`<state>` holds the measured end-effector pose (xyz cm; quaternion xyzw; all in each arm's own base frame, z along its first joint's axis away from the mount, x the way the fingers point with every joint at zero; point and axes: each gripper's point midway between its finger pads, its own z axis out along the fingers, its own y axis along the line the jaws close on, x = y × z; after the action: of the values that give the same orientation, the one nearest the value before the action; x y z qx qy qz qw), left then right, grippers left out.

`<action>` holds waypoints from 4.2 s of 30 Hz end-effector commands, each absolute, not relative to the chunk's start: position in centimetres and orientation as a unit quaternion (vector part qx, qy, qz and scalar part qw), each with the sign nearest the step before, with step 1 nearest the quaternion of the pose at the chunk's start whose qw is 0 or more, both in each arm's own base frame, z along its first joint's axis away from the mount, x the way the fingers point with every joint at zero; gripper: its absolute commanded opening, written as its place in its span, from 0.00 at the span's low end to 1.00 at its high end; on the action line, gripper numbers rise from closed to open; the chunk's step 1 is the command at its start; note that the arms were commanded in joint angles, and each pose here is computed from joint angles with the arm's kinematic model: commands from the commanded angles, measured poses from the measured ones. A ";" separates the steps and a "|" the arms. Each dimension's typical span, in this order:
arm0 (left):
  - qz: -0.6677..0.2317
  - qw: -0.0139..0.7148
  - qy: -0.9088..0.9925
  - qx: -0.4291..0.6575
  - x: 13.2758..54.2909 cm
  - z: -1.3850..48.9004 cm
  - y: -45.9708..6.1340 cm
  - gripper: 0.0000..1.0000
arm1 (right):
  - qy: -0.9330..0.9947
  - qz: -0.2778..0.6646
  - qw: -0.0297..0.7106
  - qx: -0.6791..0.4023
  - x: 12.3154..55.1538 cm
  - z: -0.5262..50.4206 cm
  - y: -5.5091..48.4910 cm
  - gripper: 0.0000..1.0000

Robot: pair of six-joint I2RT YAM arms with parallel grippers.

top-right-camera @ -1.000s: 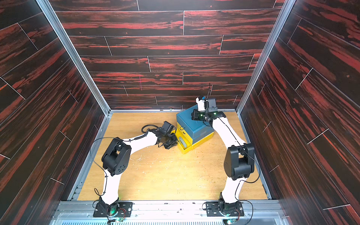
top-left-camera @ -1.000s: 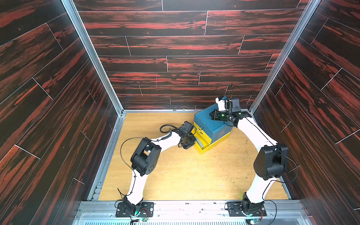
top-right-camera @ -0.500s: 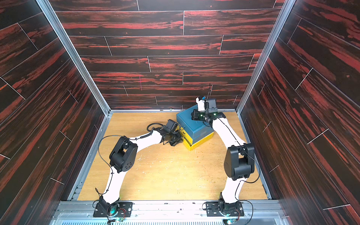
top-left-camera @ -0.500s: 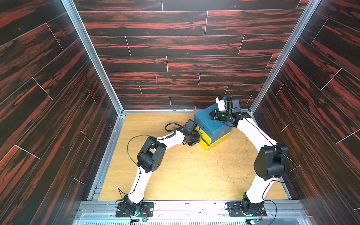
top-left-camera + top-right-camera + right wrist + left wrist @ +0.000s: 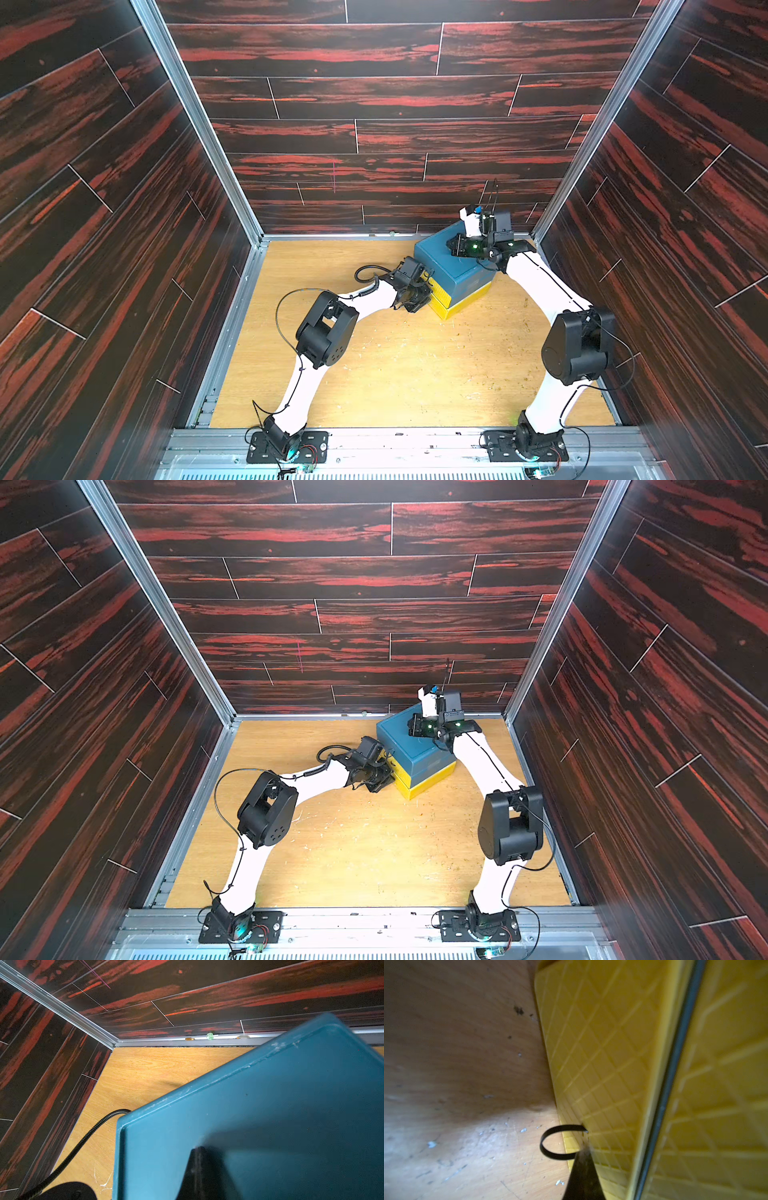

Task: Place the fruit knives into the drawer by color
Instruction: Close the drawer in the storage box, then reset both arms

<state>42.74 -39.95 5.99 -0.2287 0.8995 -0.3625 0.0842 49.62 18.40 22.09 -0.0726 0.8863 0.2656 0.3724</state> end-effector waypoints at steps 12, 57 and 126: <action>-0.395 0.131 0.891 -0.178 43.8 9.5 -41.5 0.13 | 0.985 0.156 0.068 -0.002 39.6 5.2 14.2 0.00; 0.201 0.610 0.730 -0.232 33.6 26.8 -1.1 1.00 | 0.915 0.115 0.387 0.006 40.8 22.1 10.4 0.97; 0.184 0.588 0.766 -0.183 37.2 11.9 6.6 1.00 | 0.696 -0.053 0.714 0.056 34.8 14.2 -1.9 0.98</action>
<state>36.45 6.69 10.90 -0.1834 0.7716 0.1924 0.5779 34.19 -2.80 12.74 0.0676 0.7179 -0.0813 0.6881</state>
